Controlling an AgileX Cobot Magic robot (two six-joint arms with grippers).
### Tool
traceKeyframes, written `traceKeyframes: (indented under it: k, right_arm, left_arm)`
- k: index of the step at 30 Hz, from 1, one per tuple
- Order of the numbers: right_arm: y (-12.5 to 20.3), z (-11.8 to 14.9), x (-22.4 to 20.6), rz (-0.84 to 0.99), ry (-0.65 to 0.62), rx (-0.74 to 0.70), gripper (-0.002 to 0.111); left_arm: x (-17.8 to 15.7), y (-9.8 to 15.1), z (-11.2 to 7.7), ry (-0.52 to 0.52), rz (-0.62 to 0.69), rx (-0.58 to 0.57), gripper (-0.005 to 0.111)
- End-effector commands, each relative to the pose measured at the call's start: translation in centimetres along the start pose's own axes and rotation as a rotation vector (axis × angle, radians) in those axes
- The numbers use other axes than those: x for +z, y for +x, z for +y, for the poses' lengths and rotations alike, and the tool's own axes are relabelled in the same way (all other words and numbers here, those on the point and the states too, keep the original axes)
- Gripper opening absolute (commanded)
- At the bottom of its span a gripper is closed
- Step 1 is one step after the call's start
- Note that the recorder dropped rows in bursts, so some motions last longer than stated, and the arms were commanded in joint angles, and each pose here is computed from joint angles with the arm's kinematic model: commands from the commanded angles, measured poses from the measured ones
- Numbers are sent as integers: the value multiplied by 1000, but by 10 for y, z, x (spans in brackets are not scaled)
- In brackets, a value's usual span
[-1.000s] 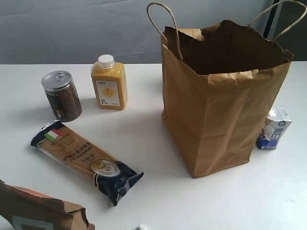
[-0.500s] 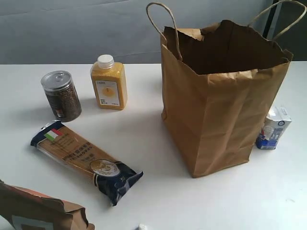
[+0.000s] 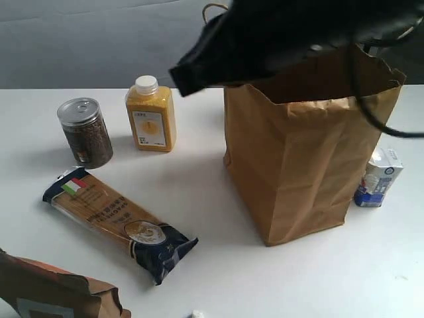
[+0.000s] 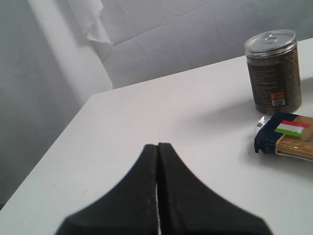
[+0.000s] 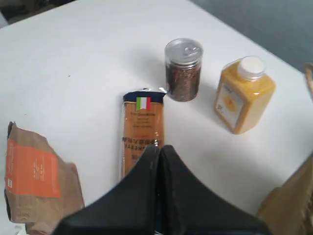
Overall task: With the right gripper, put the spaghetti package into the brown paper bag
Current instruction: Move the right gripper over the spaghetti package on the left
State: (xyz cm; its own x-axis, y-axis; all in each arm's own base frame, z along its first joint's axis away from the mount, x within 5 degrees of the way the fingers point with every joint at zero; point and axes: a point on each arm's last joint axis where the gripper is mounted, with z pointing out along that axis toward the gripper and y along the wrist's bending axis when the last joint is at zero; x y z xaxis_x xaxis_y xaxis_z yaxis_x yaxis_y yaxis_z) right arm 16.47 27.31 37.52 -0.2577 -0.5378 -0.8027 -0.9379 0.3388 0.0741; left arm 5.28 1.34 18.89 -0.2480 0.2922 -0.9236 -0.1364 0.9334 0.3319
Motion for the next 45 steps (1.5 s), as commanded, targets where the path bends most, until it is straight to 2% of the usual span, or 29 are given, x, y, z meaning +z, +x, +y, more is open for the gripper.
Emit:
traceKeyframes:
  k: [1, 4, 8, 11, 16, 18, 20, 24, 28, 38, 45]
  right_arm:
    - [-16, -12, 59, 208, -65, 78, 0]
    - [-12, -20, 103, 365, -119, 137, 0]
    - [-4, -24, 149, 488, -156, 158, 3]
    - [6, -20, 181, 564, -170, 143, 18]
    - [16, -9, 215, 605, -151, 152, 58]
    - [21, -6, 225, 625, -137, 146, 66]
    - [23, -4, 229, 633, -134, 134, 67]
    - [23, -4, 229, 635, -124, 158, 66]
    - [7, -3, 211, 585, -108, 136, 66]
    - [-55, 6, 129, 318, -61, 104, 66]
    - [-83, 11, 94, 121, -53, 102, 66]
  left_arm:
    - [1, 1, -1, 4, 0, -7, 0]
    - [1, 1, -1, 4, 0, -7, 0]
    - [1, 1, -1, 4, 0, -7, 0]
    - [1, 1, -1, 4, 0, -7, 0]
    - [1, 1, -1, 4, 0, -7, 0]
    - [1, 1, -1, 4, 0, -7, 0]
    - [1, 1, -1, 4, 0, -7, 0]
    - [1, 1, -1, 4, 0, -7, 0]
    - [1, 1, -1, 4, 0, -7, 0]
    - [1, 1, -1, 4, 0, -7, 0]
    - [1, 1, -1, 4, 0, -7, 0]
